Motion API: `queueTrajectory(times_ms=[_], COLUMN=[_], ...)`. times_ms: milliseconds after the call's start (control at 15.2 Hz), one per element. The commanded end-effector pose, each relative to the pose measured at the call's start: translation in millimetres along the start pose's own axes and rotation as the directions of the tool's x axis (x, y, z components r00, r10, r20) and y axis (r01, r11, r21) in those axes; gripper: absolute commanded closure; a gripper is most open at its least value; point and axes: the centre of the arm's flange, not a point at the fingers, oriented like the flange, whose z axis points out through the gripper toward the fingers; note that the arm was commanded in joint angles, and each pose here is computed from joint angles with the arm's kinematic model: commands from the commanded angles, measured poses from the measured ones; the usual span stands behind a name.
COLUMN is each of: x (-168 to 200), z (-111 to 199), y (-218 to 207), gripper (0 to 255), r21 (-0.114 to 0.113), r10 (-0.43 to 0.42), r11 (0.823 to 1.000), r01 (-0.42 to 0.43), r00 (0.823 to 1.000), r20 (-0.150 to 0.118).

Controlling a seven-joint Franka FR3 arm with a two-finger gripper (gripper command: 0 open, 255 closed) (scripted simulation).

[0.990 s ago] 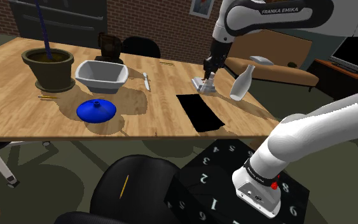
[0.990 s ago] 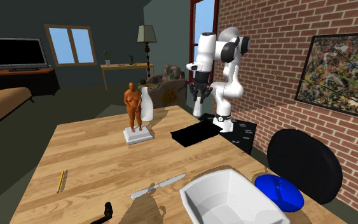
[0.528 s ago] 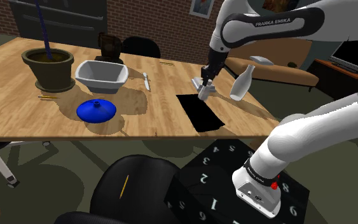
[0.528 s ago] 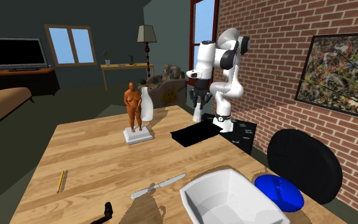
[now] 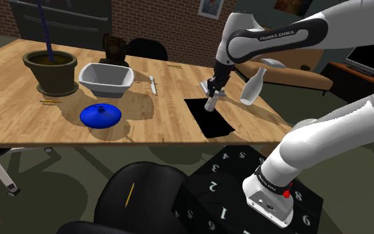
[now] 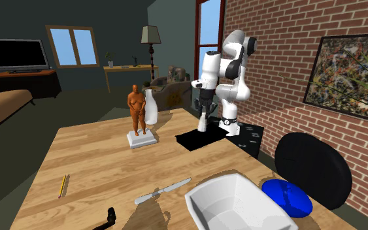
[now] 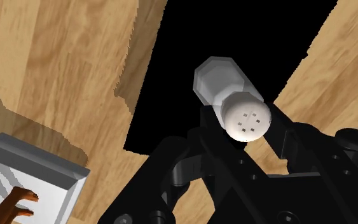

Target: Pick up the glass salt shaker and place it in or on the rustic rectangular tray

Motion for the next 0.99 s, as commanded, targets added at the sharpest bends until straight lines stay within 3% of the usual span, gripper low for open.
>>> queueTrajectory(times_ms=[0, 594, 660, 924], x=[-0.1, -0.3, -0.3, -0.3], z=[10.7, 19.8, 19.8, 19.8], y=[-2.4, -3.3, -3.3, -3.3], gripper=[255, 255, 0, 0], r21=[0.0, 0.0, 0.0, 0.0], r10=[0.0, 0.0, 0.0, 0.0], r11=[1.0, 1.0, 1.0, 1.0], r01=[0.0, 0.0, 0.0, 0.0], r00=[1.0, 1.0, 1.0, 1.0], r20=[-0.001, -0.001, -0.001, -0.001])
